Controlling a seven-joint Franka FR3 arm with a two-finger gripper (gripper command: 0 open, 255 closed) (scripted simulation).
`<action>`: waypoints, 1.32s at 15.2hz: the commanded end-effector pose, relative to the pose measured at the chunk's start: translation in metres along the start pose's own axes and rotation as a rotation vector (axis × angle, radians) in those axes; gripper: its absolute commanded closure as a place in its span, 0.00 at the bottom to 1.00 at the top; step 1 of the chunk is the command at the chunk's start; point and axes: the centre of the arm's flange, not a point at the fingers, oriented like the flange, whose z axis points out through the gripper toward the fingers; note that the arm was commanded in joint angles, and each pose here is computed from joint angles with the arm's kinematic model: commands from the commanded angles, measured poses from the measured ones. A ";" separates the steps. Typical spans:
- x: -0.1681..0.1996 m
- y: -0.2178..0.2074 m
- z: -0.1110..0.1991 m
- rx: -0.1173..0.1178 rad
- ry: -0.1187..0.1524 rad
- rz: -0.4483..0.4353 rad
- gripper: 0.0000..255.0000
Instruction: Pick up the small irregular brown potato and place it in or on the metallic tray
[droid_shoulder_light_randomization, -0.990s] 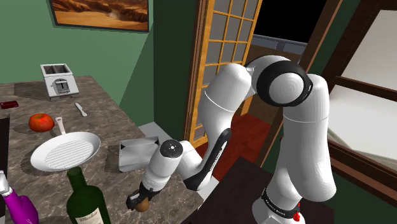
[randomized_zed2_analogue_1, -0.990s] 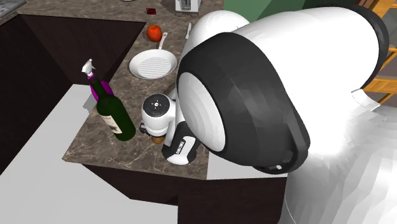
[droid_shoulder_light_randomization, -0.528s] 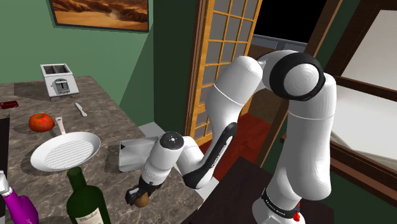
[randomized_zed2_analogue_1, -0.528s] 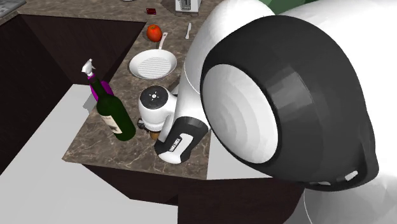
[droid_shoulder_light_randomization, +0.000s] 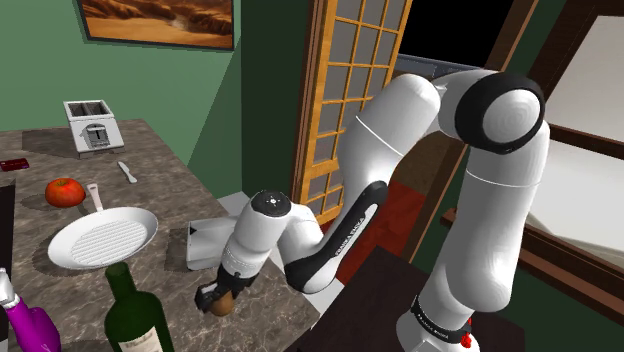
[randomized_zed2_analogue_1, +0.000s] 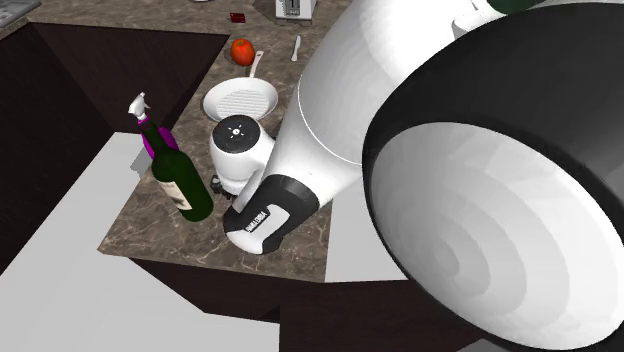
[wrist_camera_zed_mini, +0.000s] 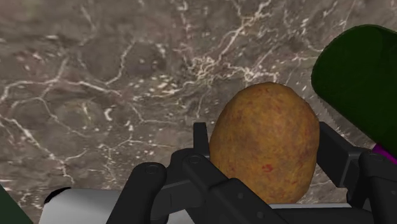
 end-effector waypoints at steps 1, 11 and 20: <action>0.003 -0.002 -0.010 0.000 -0.001 0.000 1.00; 0.035 0.002 -0.042 0.000 -0.001 0.000 1.00; 0.139 0.057 -0.027 0.000 -0.001 0.000 1.00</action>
